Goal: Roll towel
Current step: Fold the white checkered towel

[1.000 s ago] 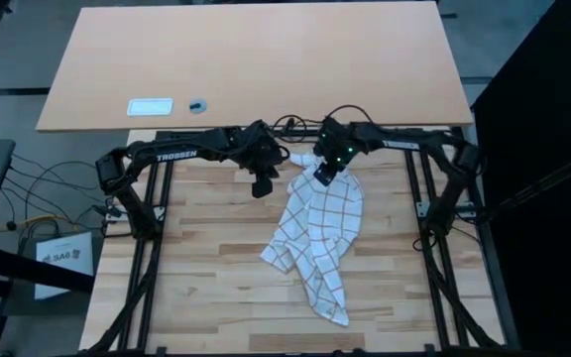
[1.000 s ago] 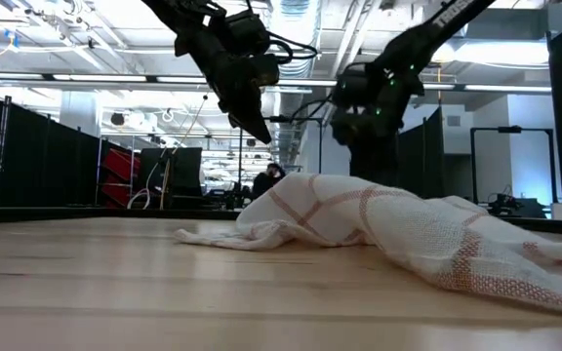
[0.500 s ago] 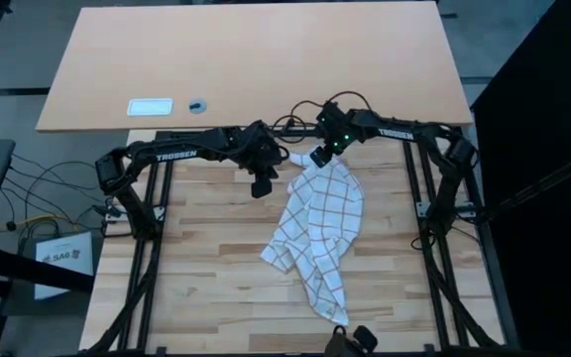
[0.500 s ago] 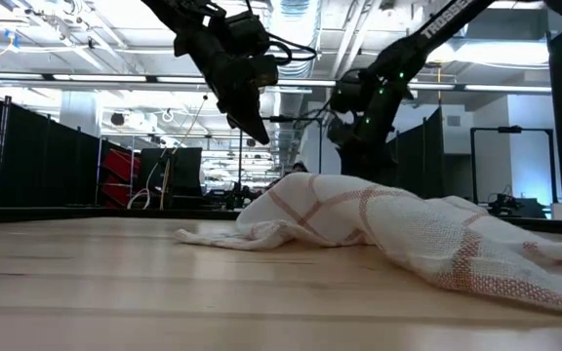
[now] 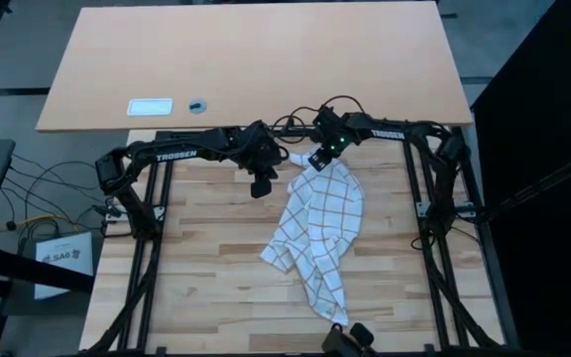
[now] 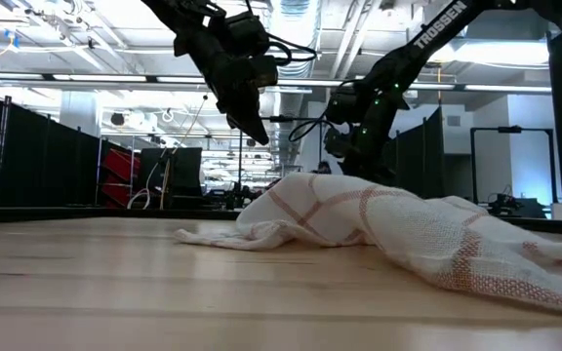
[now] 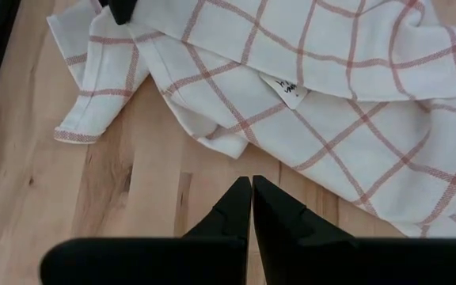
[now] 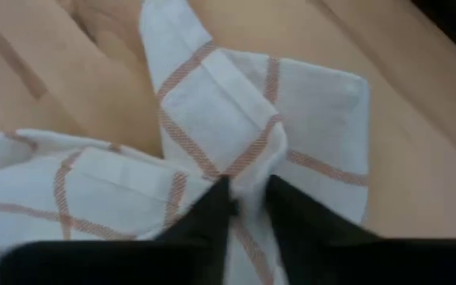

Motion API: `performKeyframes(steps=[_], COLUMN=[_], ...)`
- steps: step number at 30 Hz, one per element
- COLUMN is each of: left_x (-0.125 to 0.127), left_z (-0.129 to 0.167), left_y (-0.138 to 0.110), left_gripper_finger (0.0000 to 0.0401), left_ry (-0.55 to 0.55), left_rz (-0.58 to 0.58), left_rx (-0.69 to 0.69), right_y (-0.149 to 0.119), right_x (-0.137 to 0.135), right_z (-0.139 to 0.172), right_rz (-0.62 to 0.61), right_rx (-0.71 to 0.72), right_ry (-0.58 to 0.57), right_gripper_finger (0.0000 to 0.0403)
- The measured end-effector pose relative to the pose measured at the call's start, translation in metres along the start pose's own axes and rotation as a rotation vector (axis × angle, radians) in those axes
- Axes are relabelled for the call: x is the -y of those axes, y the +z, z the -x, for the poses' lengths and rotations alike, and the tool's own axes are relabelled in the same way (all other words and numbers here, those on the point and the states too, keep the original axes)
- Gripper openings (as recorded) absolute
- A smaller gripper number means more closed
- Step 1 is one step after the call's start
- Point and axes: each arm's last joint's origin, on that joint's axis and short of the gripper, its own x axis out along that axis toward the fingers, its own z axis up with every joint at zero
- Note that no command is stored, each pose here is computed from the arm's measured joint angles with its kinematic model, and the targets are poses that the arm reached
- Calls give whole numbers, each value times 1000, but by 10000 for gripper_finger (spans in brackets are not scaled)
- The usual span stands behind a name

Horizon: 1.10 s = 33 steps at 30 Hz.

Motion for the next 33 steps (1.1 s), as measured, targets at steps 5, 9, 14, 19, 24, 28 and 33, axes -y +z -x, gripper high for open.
performKeyframes(steps=[5,9,14,19,24,28,33], left_x=[0,0,0,2,9,17,25], left_z=[0,0,0,-1,-2,-4,-5], left_y=[0,0,1,7,13,14,19], left_gripper_finger=[0,0,0,0,0,0,0], left_ry=[0,1,2,7,2,-12,-19], left_rz=[-1,-1,-5,-19,-30,-44,-80], left_rx=[0,1,15,59,100,100,132], right_y=[0,-1,-15,-45,-89,-128,-163], right_x=[-1,-5,-5,-9,-13,-14,-10], right_z=[6,46,119,184,235,263,273], right_rz=[19,41,47,45,7,-56,-155], right_rx=[4,79,193,275,303,283,283], right_ry=[17,21,11,8,-43,-98,-161], right_gripper_finger=[3,2,1,0,0,0,8])
